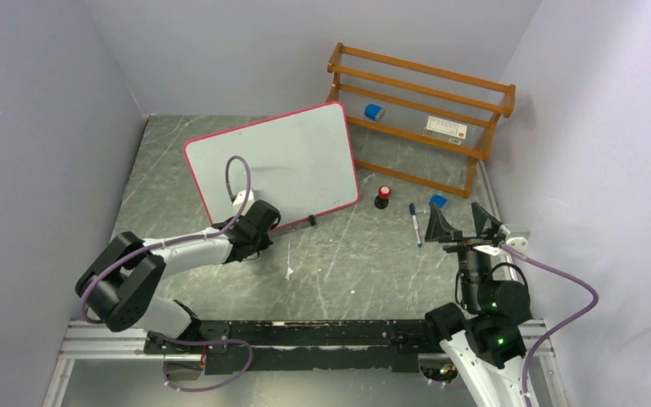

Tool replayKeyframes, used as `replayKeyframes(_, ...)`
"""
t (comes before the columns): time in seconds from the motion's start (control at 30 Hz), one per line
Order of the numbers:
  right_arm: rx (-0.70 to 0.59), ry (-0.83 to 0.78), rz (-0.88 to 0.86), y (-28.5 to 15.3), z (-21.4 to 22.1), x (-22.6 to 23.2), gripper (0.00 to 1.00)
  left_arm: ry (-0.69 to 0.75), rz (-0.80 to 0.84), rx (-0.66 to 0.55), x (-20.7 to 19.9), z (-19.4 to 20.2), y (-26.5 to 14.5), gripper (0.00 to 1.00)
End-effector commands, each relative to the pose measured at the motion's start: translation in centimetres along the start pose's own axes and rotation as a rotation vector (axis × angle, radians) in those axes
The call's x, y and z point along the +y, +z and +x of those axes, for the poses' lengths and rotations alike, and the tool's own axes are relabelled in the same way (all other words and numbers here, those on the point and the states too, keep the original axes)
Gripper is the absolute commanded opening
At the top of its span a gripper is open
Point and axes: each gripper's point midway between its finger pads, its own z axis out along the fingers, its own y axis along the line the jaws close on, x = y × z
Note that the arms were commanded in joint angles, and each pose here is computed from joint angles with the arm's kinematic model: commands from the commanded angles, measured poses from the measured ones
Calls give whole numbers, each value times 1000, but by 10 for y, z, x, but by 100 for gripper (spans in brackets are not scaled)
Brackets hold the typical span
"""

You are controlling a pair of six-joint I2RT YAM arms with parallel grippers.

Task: Write a sentence on the whiteboard
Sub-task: Move the whiteboard to the center of the board.

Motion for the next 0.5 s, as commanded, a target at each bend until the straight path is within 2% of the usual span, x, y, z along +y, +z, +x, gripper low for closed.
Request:
replayKeyframes(0.0,-15,5,-7,-1,-6,1,100,-1,116,35,-43,2,-1,5)
replayKeyframes(0.23,-7,11,4,0,-5,0,100,9,124,37,-56,6,-6,5)
replayKeyframes(0.47,0,18,-8,1,-6,3,100,-19,148,28,-51,4,-19,20)
